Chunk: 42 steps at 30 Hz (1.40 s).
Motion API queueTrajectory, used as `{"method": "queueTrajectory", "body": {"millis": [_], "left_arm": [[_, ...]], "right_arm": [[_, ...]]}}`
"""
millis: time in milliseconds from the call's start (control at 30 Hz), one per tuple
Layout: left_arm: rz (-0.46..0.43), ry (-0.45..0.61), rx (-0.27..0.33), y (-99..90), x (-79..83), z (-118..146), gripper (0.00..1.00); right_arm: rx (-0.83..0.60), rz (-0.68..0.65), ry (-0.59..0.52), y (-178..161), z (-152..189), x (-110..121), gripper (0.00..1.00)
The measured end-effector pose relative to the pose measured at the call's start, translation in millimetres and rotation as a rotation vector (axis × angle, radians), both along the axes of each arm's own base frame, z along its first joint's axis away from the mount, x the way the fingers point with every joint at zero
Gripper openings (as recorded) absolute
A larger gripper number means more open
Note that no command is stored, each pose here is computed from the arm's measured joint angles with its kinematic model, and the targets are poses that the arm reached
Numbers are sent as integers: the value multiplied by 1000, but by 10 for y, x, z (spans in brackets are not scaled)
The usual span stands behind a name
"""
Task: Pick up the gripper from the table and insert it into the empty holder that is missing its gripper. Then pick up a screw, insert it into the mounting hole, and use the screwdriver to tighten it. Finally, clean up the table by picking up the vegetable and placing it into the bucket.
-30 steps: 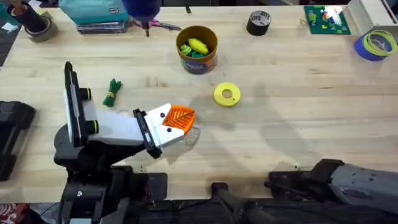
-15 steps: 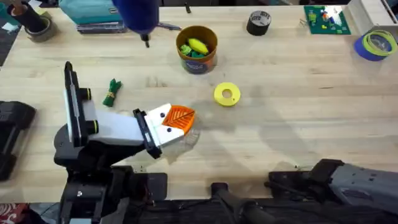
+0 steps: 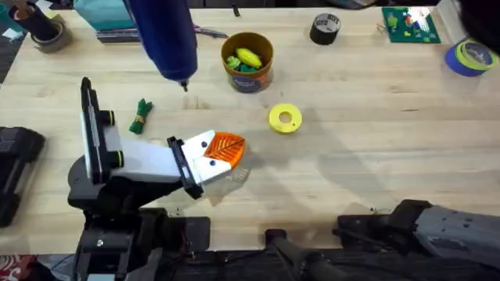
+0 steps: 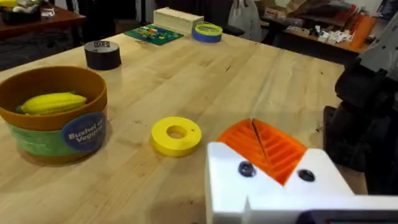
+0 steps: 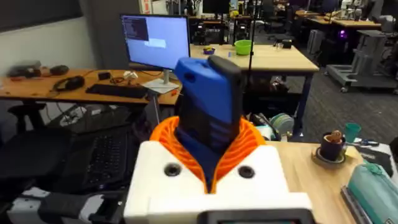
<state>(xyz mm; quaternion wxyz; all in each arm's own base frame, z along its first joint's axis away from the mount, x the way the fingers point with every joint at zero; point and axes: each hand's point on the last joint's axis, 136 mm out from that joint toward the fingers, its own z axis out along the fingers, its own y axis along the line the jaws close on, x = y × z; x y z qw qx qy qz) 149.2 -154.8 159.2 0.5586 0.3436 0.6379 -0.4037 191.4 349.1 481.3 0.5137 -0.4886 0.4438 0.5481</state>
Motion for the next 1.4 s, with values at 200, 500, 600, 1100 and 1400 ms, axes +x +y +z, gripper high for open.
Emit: {"method": "queueTrajectory", "body": {"millis": [200, 500, 600, 1100, 1400], "left_arm": [[0, 0, 0, 0, 0, 0, 11], [0, 0, 0, 0, 0, 0, 11], [0, 0, 0, 0, 0, 0, 11], [-1, -9, 5, 0, 0, -1, 11], [-1, -25, 12, 0, 0, 0, 11]], "right_arm": [[4, 0, -4, 28, -164, 34, 24], [-13, 12, 19, 58, -414, 48, 24], [-13, 17, 19, 67, -474, 40, 24], [-34, 44, 47, 123, -739, -24, 24], [-49, 58, 61, 142, -887, -59, 24]]}}
